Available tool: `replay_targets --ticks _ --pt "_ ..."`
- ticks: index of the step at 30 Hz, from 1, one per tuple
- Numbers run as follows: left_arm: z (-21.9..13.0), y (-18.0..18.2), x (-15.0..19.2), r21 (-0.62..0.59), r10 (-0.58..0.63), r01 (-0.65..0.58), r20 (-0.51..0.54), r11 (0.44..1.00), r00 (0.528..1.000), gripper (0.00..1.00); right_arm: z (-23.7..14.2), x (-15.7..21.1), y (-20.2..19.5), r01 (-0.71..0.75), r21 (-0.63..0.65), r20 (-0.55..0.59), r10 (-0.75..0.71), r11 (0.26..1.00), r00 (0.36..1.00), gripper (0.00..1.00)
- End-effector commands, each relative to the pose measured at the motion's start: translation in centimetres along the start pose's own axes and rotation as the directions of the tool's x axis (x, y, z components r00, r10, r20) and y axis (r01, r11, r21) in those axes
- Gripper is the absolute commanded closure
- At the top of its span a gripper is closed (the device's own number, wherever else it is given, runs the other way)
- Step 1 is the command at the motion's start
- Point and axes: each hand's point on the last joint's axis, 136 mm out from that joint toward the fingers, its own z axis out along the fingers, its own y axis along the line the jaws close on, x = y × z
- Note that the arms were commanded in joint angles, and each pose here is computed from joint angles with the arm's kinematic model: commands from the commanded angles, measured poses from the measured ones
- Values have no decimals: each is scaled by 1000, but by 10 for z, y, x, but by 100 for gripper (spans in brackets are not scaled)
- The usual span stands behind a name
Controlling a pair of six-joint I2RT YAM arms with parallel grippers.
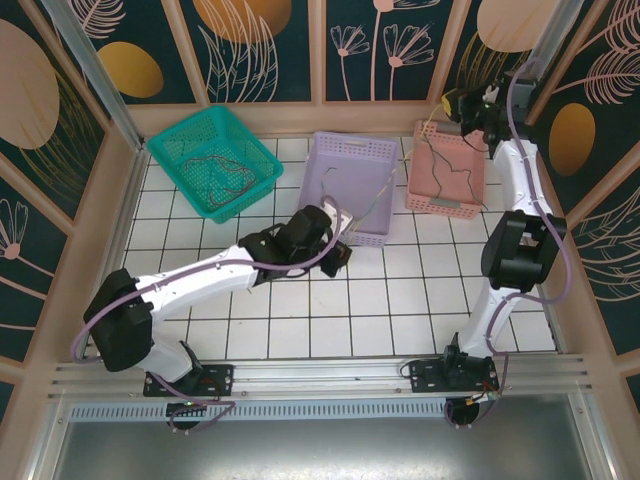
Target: Untangle the cables
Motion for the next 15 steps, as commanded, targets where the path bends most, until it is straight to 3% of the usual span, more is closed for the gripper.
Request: replay_targets --ticks 1,4,8,15 --pt "0 38 -16 -77 -172 170 -25 983 985 100 8 -2 55 109 -153 108 -93 982 990 100" --pt "7 67 -50 -87 -271 273 28 958 962 100 31 18 54 105 -160 79 -93 982 993 100" --pt "37 110 -64 -145 -366 364 14 920 931 100 69 44 46 104 -163 20 -102 981 995 100" --pt "89 162 -64 -314 -366 328 -70 891 928 100 120 92 2 266 34 -102 -261 963 960 100"
